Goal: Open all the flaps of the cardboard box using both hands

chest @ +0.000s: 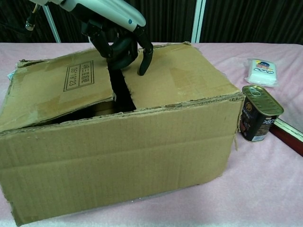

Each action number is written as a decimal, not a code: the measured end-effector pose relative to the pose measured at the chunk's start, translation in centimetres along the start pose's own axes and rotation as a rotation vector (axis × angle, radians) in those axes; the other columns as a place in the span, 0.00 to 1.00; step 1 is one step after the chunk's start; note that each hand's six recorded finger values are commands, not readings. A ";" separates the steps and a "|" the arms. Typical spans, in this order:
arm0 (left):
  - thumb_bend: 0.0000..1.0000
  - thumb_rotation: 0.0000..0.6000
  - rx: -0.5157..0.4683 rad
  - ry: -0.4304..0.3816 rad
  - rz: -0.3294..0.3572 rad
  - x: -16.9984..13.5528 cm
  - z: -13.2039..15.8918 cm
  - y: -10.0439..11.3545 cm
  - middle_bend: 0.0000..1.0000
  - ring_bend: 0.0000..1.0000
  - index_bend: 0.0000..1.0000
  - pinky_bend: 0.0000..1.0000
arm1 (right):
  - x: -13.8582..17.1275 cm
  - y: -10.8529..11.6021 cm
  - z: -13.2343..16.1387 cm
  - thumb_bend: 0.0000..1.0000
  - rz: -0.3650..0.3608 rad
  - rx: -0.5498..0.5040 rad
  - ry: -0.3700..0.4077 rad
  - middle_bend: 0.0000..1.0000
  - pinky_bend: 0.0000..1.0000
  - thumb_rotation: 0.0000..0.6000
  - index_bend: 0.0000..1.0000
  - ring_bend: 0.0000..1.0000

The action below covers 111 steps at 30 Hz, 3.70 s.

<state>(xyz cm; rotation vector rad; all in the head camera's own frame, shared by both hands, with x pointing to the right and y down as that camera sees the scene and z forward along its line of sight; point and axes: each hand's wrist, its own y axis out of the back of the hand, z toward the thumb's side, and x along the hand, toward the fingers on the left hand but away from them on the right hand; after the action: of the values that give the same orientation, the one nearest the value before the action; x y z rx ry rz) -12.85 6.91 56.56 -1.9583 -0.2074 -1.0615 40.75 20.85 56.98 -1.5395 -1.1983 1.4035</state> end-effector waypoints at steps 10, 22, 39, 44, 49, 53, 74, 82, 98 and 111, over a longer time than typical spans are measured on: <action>1.00 1.00 -0.056 0.028 0.017 -1.8 -1.0 1.2 0.60 0.46 0.34 0.51 | 0.0 -0.1 0.0 0.18 0.002 -0.007 -0.002 0.00 0.21 1.00 0.00 0.00; 1.00 1.00 -0.131 0.033 0.027 -3.9 -1.1 2.3 0.60 0.46 0.34 0.52 | 0.0 -0.3 0.0 0.18 0.007 -0.012 -0.009 0.00 0.21 1.00 0.00 0.00; 1.00 1.00 -0.255 0.043 0.024 -6.8 -1.2 3.8 0.61 0.47 0.34 0.54 | 0.0 -0.4 -0.2 0.18 0.008 -0.021 -0.020 0.00 0.21 1.00 0.00 0.00; 1.00 1.00 -0.273 0.055 0.037 -7.9 -1.5 4.3 0.61 0.47 0.34 0.54 | 0.1 -0.4 -0.2 0.18 0.009 -0.020 -0.018 0.00 0.21 1.00 0.00 0.00; 1.00 1.00 -0.289 0.065 0.043 -9.0 -1.7 4.4 0.61 0.47 0.34 0.54 | 0.1 -0.4 -0.2 0.18 0.009 -0.019 -0.019 0.00 0.21 1.00 0.00 0.00; 1.00 1.00 -0.284 0.078 0.043 -10.1 -1.8 4.4 0.61 0.47 0.34 0.55 | 0.1 -0.4 -0.2 0.18 0.009 -0.022 -0.020 0.00 0.21 1.00 0.00 0.00; 1.00 1.00 -0.280 0.191 0.037 -15.8 -2.4 3.0 0.61 0.47 0.34 0.55 | 0.0 -0.6 -0.2 0.18 0.011 -0.022 -0.025 0.00 0.21 1.00 0.00 0.00; 1.00 1.00 -0.280 0.250 0.048 -18.0 -3.4 1.5 0.61 0.47 0.34 0.55 | 0.0 -0.6 -0.3 0.18 0.008 -0.021 -0.028 0.00 0.21 1.00 0.00 0.00; 1.00 1.00 -0.279 0.255 0.090 -21.9 -4.3 0.1 0.61 0.47 0.34 0.55 | 0.0 -0.6 -0.3 0.18 0.009 -0.020 -0.033 0.00 0.21 1.00 0.00 0.00; 1.00 1.00 -0.343 0.252 0.049 -25.9 -6.1 -2.7 0.61 0.47 0.34 0.55 | 0.1 -0.5 -0.3 0.18 0.008 -0.020 -0.033 0.00 0.21 1.00 0.00 0.00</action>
<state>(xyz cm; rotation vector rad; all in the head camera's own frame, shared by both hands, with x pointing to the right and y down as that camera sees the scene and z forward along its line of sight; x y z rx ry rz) -33.97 10.20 40.46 -2.0893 0.1710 -1.3681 40.91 21.10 57.49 -1.5421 -1.2308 1.4306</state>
